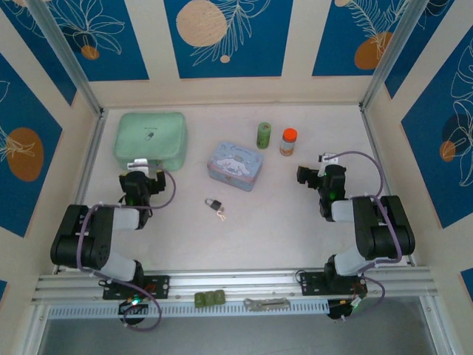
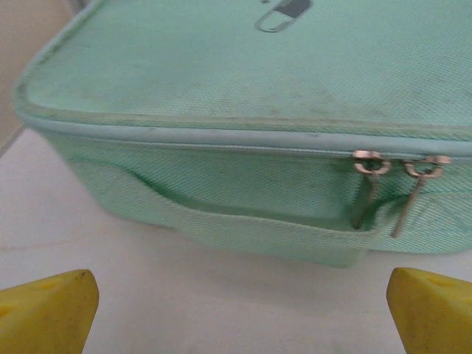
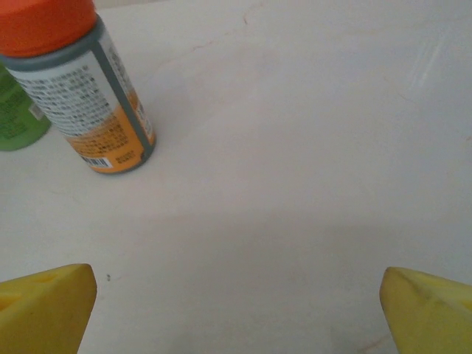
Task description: Unlock the padlock with the key
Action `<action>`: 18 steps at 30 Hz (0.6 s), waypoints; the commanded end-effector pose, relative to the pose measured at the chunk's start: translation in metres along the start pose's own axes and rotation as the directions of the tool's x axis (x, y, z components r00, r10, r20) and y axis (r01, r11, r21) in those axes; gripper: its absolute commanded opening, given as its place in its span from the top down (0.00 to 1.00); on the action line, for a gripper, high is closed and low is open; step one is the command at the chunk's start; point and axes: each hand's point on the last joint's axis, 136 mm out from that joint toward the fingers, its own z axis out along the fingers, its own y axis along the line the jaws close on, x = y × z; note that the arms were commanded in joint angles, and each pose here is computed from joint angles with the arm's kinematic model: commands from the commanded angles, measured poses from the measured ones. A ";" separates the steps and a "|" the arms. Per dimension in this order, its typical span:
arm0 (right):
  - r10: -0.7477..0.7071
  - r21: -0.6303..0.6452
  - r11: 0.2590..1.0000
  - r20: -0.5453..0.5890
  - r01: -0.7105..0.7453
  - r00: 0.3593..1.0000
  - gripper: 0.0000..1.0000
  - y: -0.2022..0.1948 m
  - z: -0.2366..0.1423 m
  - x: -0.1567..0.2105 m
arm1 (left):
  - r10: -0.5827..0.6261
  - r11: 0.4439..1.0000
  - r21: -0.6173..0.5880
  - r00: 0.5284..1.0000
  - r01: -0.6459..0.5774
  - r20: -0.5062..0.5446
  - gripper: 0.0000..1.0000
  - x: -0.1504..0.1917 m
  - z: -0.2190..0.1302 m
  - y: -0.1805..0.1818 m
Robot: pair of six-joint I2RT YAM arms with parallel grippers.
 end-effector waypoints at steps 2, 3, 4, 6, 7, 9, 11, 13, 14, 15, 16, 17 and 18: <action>0.001 -0.021 1.000 0.089 0.001 0.996 0.01 0.006 -0.001 -0.023 | 0.014 0.994 0.104 0.986 -0.031 0.168 0.01 -0.019 -0.004 -0.017; -0.002 -0.020 1.000 0.087 0.003 0.996 0.01 0.006 -0.001 -0.022 | 0.015 0.992 0.118 0.988 -0.034 0.153 0.01 -0.017 -0.007 -0.018; -0.001 -0.021 1.000 0.085 0.003 0.996 0.01 0.007 -0.001 -0.022 | 0.015 0.992 0.122 0.987 -0.035 0.158 0.01 -0.018 -0.008 -0.019; -0.002 -0.021 1.000 0.086 0.003 0.996 0.01 0.007 -0.001 -0.022 | 0.020 0.991 0.125 0.985 -0.042 0.172 0.01 -0.019 -0.007 -0.020; -0.002 -0.019 1.000 0.088 0.004 0.996 0.01 0.006 -0.001 -0.022 | 0.022 0.991 0.125 0.988 -0.041 0.152 0.01 -0.017 -0.005 -0.020; -0.006 -0.018 1.000 0.087 0.007 0.996 0.01 0.007 -0.001 -0.022 | 0.037 0.990 0.130 0.990 -0.055 0.139 0.01 -0.018 -0.001 -0.023; -0.006 -0.017 1.000 0.085 0.007 0.996 0.01 0.007 -0.001 -0.022 | 0.052 0.987 0.147 0.992 -0.068 0.114 0.01 -0.018 0.003 -0.028; -0.006 -0.018 1.000 0.085 0.007 0.996 0.01 0.007 0.000 -0.022 | 0.056 0.986 0.149 0.993 -0.072 0.106 0.01 -0.017 0.004 -0.029; -0.005 -0.018 1.000 0.087 0.007 0.996 0.01 0.007 -0.001 -0.022 | 0.055 0.986 0.148 0.992 -0.072 0.110 0.01 -0.018 0.004 -0.028; -0.006 -0.019 1.000 0.087 0.007 0.996 0.01 0.007 -0.001 -0.022 | 0.055 0.986 0.149 0.993 -0.071 0.108 0.01 -0.018 0.004 -0.028; -0.006 -0.019 1.000 0.086 0.007 0.996 0.01 0.007 -0.001 -0.022 | 0.055 0.986 0.149 0.993 -0.071 0.109 0.01 -0.018 0.004 -0.028; -0.006 -0.020 1.000 0.086 0.008 0.996 0.01 0.007 -0.001 -0.022 | 0.055 0.986 0.149 0.992 -0.071 0.110 0.01 -0.018 0.004 -0.029; -0.006 -0.020 1.000 0.086 0.007 0.996 0.01 0.007 -0.001 -0.022 | 0.056 0.986 0.149 0.993 -0.072 0.108 0.01 -0.018 0.004 -0.029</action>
